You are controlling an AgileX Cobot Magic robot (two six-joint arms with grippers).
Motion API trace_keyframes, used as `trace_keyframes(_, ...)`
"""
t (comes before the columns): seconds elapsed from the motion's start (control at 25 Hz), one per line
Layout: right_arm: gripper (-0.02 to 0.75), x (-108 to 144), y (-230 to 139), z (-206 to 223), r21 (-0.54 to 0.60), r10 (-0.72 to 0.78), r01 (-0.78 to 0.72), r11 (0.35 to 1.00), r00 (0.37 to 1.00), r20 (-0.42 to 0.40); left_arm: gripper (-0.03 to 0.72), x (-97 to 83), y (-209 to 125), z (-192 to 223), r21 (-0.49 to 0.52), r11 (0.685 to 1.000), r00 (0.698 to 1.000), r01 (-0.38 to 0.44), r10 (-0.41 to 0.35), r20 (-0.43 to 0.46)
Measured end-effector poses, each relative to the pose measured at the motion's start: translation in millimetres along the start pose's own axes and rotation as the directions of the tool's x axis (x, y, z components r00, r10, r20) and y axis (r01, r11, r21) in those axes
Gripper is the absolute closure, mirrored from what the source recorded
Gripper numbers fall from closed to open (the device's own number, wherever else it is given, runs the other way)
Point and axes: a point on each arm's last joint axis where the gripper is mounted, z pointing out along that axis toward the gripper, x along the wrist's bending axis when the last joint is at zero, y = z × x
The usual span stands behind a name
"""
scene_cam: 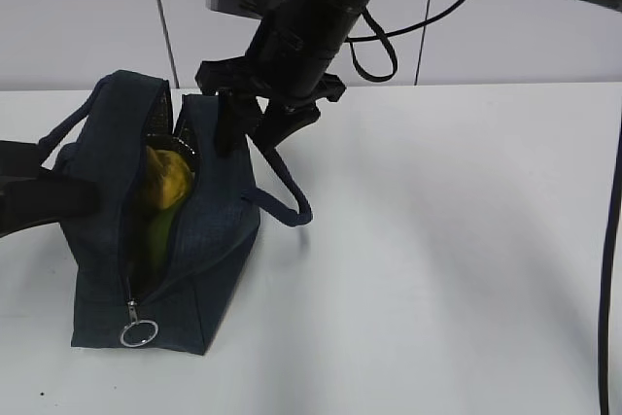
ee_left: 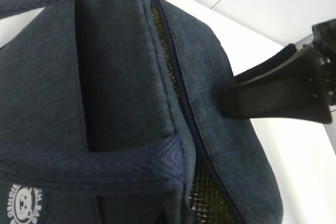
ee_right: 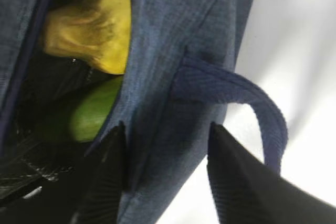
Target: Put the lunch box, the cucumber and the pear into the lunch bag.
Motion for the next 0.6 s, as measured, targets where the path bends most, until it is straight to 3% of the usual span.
trace_keyframes(0.12,0.370,3.7,0.6,-0.1,-0.007,-0.012,0.012,1.000,0.999,-0.041,0.706,0.1,0.1,0.0,-0.001,1.000,1.000,0.000,0.000,-0.001)
trace_keyframes(0.6,0.407,9.2,2.0,7.4,-0.011,-0.009,0.008,1.000,0.991,-0.133,0.706,0.4,0.3,0.0,-0.003,1.000,1.000,0.000,0.000,-0.005)
